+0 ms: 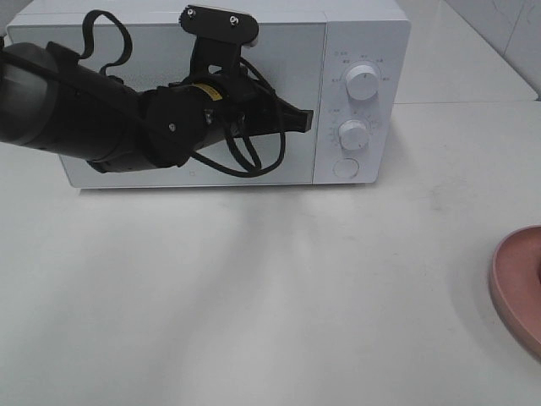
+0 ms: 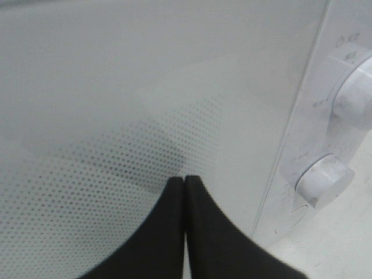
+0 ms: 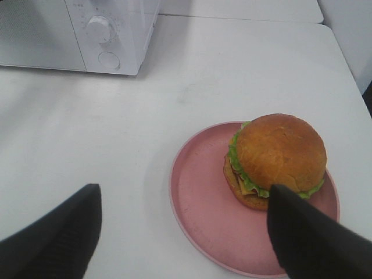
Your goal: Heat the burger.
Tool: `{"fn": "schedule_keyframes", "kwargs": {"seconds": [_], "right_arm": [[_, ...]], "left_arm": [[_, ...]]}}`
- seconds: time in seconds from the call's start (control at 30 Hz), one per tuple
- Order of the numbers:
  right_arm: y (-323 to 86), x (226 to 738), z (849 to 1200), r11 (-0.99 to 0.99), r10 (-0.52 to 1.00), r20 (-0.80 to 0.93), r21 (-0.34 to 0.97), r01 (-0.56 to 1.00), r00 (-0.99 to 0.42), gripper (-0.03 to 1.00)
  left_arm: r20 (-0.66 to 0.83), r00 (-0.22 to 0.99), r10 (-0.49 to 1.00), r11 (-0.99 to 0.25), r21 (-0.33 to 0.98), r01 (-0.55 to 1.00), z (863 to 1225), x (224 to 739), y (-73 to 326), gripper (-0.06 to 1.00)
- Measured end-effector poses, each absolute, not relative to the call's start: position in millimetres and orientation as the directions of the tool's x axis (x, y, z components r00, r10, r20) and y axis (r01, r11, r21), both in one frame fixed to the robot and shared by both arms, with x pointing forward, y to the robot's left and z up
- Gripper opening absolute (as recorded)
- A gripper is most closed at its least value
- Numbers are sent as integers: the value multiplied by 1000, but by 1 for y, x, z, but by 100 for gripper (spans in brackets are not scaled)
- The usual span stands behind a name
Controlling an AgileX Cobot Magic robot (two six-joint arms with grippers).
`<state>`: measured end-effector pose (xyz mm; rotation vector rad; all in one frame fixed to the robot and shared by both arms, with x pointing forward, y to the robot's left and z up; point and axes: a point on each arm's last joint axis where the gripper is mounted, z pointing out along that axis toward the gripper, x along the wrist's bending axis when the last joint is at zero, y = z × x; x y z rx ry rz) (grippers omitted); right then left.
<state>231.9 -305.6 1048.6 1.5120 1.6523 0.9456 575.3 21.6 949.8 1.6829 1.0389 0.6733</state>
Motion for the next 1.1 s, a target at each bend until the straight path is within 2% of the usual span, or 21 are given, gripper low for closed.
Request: {"fn": "schedule_keyframes", "kwargs": {"seconds": [0.23,0.43,0.47,0.5,0.53,0.57,0.6,0.63,0.67,0.7,0.8,0.93,1.1], "right_arm": [[-306,232,1049,54,997,-18,870,489,-78,76],[-306,232,1049,54,997,-18,870,489,-78,76],[-306,232,1049,54,997,-18,870,489,-78,76],[-306,232,1049,54,997,-18,870,489,-78,76],[-306,232,1049,54,997,-18,870,489,-78,76],[-306,232,1049,54,997,-18,870,489,-78,76],[-306,232,1049,54,997,-18,870,489,-78,76],[-306,232,1049,54,997,-18,870,489,-78,76],[-306,232,1049,54,997,-18,870,489,-78,76],[-306,232,1049,54,997,-18,870,489,-78,76],[-306,232,1049,54,997,-18,870,489,-78,76],[-306,232,1049,54,997,-18,870,489,-78,76],[-306,232,1049,54,997,-18,870,489,-78,76]], "left_arm": [[-38,512,858,-158,929,334,964,559,23,0],[-70,544,836,-218,868,447,961,537,35,0],[-85,560,824,-242,841,484,963,529,39,10],[-85,560,824,-242,841,484,963,529,39,10],[-100,577,811,-271,809,521,963,520,42,29],[-100,577,811,-271,809,521,963,520,42,29],[-114,591,798,-301,775,556,962,513,45,43],[-122,596,794,-313,759,572,962,510,48,70],[-122,596,794,-313,759,572,962,510,48,70],[-137,604,785,-337,725,601,961,505,51,87],[-155,619,770,-378,670,639,964,500,59,96],[-159,636,755,-432,608,666,966,498,70,97],[-184,630,754,-500,461,733,975,496,105,97]]}}
